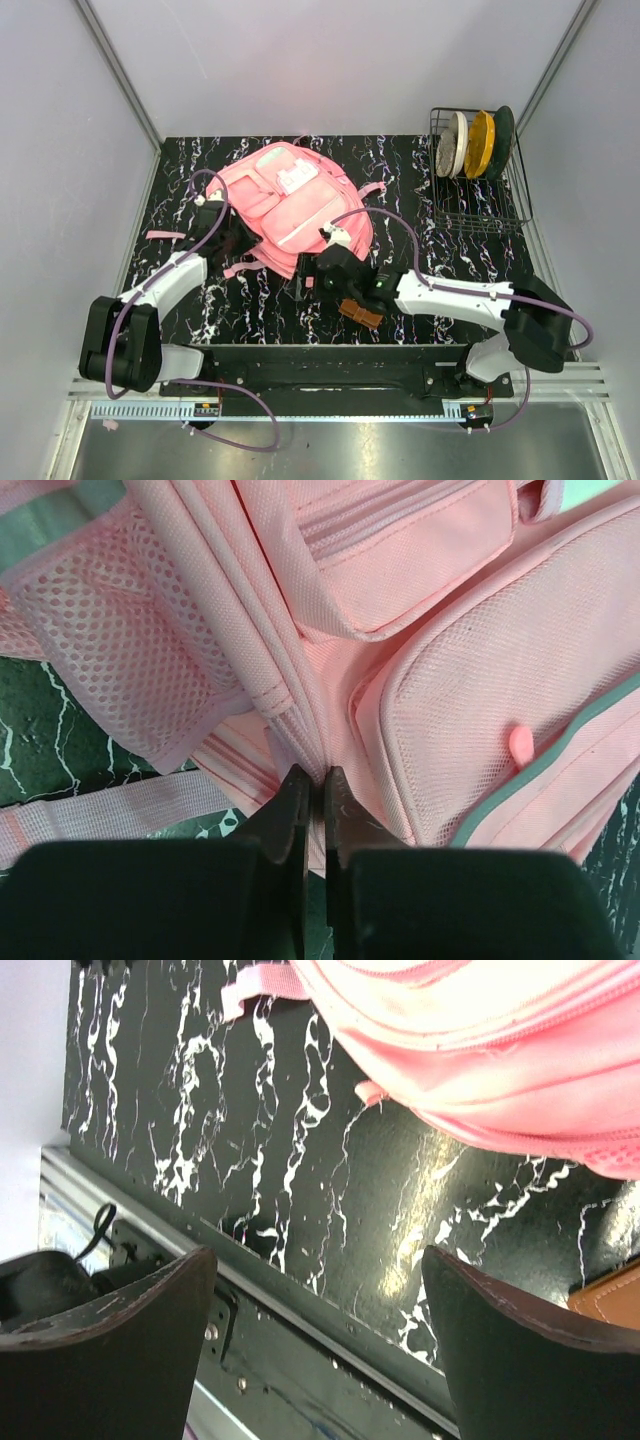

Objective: Pack the student bag
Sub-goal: Zip the student bag at the center of the board.

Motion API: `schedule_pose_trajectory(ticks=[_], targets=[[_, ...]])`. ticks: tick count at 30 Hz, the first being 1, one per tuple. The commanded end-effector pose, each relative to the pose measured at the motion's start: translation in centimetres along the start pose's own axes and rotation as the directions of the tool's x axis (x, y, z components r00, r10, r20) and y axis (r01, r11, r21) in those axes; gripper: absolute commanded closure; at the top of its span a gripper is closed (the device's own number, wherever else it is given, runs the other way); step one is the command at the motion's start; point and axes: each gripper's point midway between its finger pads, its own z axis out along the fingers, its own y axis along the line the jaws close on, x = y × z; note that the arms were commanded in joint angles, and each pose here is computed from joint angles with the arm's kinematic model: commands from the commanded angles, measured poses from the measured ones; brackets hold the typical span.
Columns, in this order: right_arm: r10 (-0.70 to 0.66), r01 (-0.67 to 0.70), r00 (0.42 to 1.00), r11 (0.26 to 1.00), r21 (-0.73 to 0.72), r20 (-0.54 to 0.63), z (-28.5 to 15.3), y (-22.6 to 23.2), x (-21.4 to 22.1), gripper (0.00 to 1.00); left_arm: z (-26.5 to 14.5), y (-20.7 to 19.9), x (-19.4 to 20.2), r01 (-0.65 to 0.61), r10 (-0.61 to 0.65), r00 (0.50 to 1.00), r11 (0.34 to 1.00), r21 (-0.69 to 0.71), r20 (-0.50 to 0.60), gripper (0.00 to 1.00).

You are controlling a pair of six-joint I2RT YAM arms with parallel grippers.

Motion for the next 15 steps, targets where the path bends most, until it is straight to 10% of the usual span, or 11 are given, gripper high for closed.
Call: schedule_pose_trajectory(ticks=[1,15], targets=[[0.062,-0.065,0.99,0.998,0.014,0.13,1.5,1.8,-2.9,0.11,-2.0,-4.8,-2.5,-0.007,-0.002,0.999,0.985,0.173,0.049,1.0],[0.112,-0.179,0.936,0.968,0.176,0.334,3.3,-1.1,-6.6,0.21,-7.4,-8.7,-3.0,0.049,-0.058,0.998,0.947,0.318,0.019,1.0]])
